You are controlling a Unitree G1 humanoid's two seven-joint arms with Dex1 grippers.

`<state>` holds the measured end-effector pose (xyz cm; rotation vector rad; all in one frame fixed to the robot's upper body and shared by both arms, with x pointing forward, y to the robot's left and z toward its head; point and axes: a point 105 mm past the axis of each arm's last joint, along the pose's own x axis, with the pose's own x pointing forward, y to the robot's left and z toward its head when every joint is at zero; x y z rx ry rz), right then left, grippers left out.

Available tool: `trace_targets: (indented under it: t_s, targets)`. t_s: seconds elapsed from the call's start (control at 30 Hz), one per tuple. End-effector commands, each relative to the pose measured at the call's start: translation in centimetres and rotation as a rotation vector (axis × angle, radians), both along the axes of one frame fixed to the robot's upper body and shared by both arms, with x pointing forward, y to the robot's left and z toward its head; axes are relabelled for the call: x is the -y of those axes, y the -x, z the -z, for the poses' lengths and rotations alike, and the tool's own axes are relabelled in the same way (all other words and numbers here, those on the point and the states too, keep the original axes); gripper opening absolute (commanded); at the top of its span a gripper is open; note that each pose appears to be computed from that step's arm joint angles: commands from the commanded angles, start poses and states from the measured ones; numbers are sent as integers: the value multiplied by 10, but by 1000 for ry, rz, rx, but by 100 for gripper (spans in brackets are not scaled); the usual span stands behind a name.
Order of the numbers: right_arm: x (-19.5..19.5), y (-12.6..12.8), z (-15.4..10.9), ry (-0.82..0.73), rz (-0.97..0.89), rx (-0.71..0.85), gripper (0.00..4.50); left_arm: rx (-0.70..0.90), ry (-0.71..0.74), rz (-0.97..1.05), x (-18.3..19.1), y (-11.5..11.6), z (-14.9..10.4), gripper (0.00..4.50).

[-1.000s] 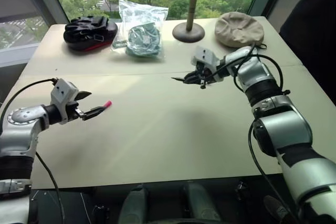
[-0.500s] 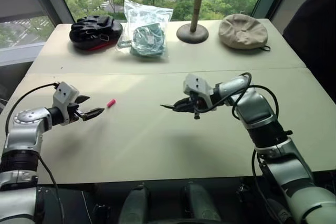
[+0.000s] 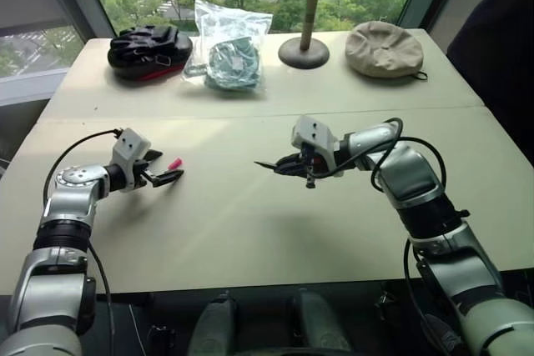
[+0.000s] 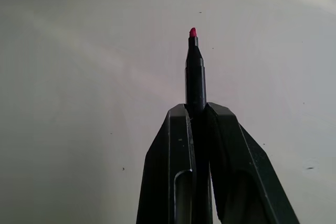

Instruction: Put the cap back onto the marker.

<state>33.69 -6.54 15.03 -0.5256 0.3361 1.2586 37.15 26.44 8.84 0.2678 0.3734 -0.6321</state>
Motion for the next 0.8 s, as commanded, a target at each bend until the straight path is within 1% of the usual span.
trace_targets:
  t_s: [0.03,0.17,0.23,0.3,0.4,0.43,0.47,0.5,0.7,0.73,0.8]
  targets:
    - [-3,-1,-11,-26,-10,42,3,-1,-23,4,-1,-2,0,450]
    - [-3,-2,-11,-32,1,46,3,-19,-24,27,2,1,5,450]
    - [-2,-4,-11,-36,10,47,0,-28,-27,36,1,3,6,396]
    - [-2,-5,-11,-38,14,48,0,-30,-26,38,1,4,6,322]
    - [-1,-6,-11,-42,22,51,0,-41,-22,35,-3,8,8,156]
    - [-1,-7,-11,-42,24,51,0,-45,-22,34,-3,9,8,109]
    - [0,-7,-11,-43,24,52,0,-46,-23,34,-4,9,9,46]
    - [0,-8,-11,-43,25,52,0,-48,-23,35,-3,10,9,3]
    - [1,-11,-11,-40,28,56,0,-45,-24,36,-3,10,10,3]
    - [2,-12,-11,-34,27,62,0,-34,-24,41,-1,9,8,3]
    - [6,-16,-12,1,15,95,0,6,18,85,8,5,-5,3]
